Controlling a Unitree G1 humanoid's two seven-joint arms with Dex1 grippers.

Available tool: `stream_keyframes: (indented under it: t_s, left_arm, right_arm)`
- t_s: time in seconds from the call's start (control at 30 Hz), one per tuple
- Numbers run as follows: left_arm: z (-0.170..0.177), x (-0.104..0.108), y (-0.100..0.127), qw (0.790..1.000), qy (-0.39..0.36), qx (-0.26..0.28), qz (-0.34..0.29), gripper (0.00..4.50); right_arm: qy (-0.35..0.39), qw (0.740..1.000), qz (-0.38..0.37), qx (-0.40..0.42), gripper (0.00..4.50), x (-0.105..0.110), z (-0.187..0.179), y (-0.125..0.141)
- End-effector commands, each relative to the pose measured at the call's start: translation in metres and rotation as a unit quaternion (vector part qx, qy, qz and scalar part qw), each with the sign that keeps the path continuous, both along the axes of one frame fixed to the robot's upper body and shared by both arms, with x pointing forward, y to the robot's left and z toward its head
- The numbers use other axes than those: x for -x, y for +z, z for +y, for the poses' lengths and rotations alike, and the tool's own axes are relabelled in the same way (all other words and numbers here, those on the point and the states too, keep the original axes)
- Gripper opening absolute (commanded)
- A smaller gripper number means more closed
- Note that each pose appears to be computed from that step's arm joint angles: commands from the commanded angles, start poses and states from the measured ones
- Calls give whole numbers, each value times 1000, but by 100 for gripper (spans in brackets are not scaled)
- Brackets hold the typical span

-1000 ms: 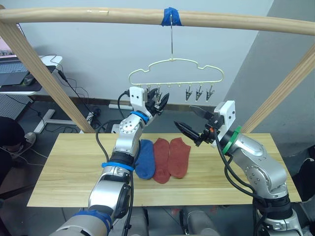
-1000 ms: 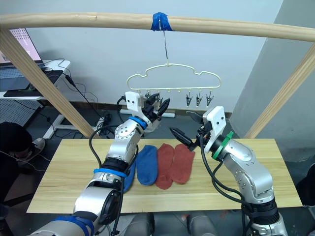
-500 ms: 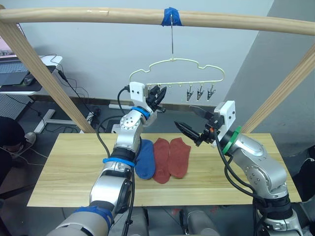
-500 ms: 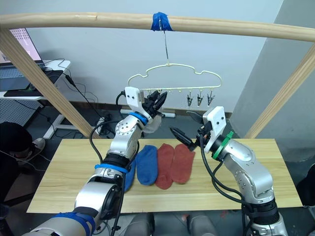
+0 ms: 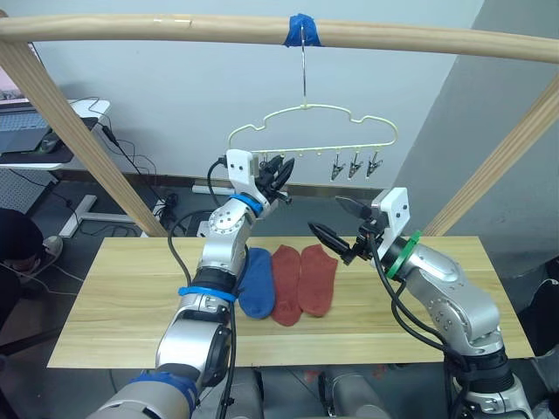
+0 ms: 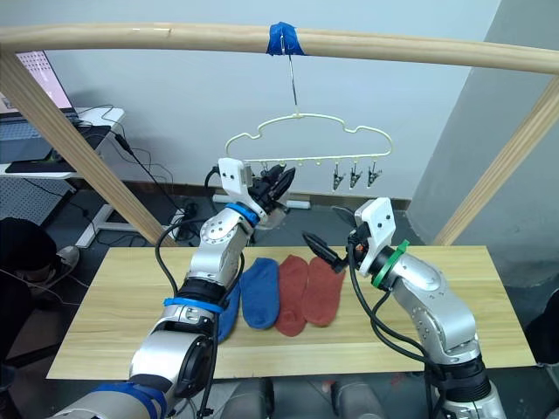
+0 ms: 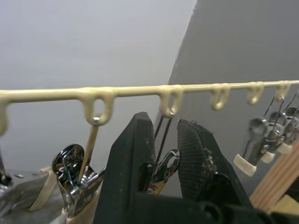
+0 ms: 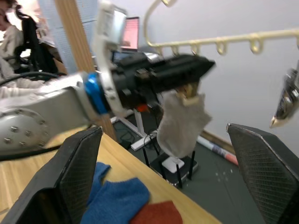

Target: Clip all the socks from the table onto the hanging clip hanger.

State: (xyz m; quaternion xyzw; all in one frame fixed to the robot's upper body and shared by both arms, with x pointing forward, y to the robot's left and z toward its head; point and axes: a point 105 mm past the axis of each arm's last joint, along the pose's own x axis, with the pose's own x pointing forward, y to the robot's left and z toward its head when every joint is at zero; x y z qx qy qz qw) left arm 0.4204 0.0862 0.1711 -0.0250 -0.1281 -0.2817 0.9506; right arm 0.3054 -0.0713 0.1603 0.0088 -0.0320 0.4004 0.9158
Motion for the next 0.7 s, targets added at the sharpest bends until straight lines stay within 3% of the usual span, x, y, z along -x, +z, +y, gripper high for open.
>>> stream_keyframes:
  t_s: [0.03, 0.37, 0.63, 0.7]
  left_arm:
    - [1, 6, 8, 999, -22, 26, -1, 75]
    - [-3, 6, 9, 1000, -16, 14, -5, 75]
    - [-3, 2, 8, 1000, -7, 6, -8, 310]
    - [-3, 1, 7, 1000, -5, 7, -7, 310]
  right_arm:
    - [-3, 1000, -28, -8, 450, 1, 1, 10]
    - [-5, 999, -31, -13, 450, 1, 2, 12]
    - [-11, 999, -31, -11, 450, 1, -1, 13]
    - [-11, 999, -32, -11, 450, 1, -1, 13]
